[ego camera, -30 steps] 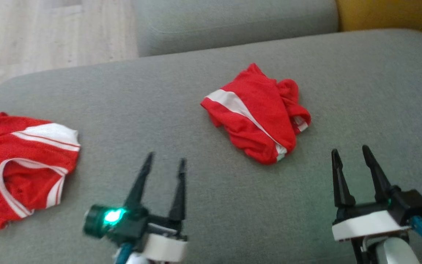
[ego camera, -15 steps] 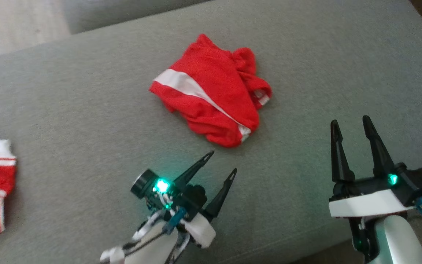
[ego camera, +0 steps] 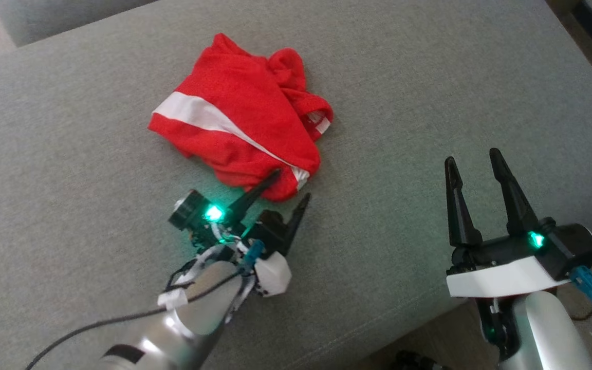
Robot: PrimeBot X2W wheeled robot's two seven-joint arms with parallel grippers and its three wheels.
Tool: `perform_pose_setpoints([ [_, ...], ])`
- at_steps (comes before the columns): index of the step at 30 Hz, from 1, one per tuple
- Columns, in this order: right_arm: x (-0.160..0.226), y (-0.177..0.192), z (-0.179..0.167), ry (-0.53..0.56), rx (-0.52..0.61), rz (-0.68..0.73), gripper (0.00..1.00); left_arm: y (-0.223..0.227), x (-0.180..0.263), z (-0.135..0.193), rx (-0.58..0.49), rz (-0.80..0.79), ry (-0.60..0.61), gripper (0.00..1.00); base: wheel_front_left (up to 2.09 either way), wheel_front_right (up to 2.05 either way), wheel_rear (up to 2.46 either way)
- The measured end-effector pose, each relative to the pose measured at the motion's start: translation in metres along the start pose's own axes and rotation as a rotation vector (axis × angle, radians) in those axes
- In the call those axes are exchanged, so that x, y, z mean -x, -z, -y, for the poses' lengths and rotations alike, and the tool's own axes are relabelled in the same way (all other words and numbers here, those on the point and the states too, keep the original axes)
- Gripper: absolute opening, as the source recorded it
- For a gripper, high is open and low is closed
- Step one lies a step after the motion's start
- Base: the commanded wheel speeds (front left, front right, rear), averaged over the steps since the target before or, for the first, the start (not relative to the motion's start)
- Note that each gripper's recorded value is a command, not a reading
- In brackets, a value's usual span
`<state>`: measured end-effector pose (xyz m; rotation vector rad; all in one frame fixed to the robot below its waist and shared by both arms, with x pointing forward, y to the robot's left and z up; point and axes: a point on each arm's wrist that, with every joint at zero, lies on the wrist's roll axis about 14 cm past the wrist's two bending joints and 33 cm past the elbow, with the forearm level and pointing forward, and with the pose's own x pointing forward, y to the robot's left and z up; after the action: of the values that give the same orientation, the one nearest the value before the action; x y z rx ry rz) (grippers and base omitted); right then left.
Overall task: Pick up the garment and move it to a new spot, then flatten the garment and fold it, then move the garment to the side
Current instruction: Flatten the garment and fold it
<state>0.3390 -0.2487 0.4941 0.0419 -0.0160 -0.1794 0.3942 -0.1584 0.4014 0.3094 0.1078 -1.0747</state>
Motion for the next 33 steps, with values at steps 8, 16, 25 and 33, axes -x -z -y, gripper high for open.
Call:
perform_pose_setpoints([
  [8, 0.004, -0.004, 0.0, 0.0, 0.001, 0.008, 1.0, 0.011, -0.004, -0.003, 0.084, -0.058, -0.006, 0.0, 0.0, 0.0, 0.0],
  [16, 0.004, -0.012, 0.004, 0.011, -0.01, 0.039, 1.0, -0.104, -0.011, -0.009, 0.157, 0.278, 0.01, 0.0, 0.0, 0.0, 0.0],
  [25, -0.004, -0.022, -0.012, -0.042, -0.027, 0.078, 1.0, -0.247, 0.053, -0.069, 0.202, 0.743, -0.136, 0.0, 0.0, 0.0, 0.0],
  [33, -0.017, -0.02, -0.039, -0.127, -0.028, 0.082, 1.0, -0.138, 0.113, -0.168, 0.294, 0.539, -0.545, 0.0, 0.0, 0.0, 0.0],
])
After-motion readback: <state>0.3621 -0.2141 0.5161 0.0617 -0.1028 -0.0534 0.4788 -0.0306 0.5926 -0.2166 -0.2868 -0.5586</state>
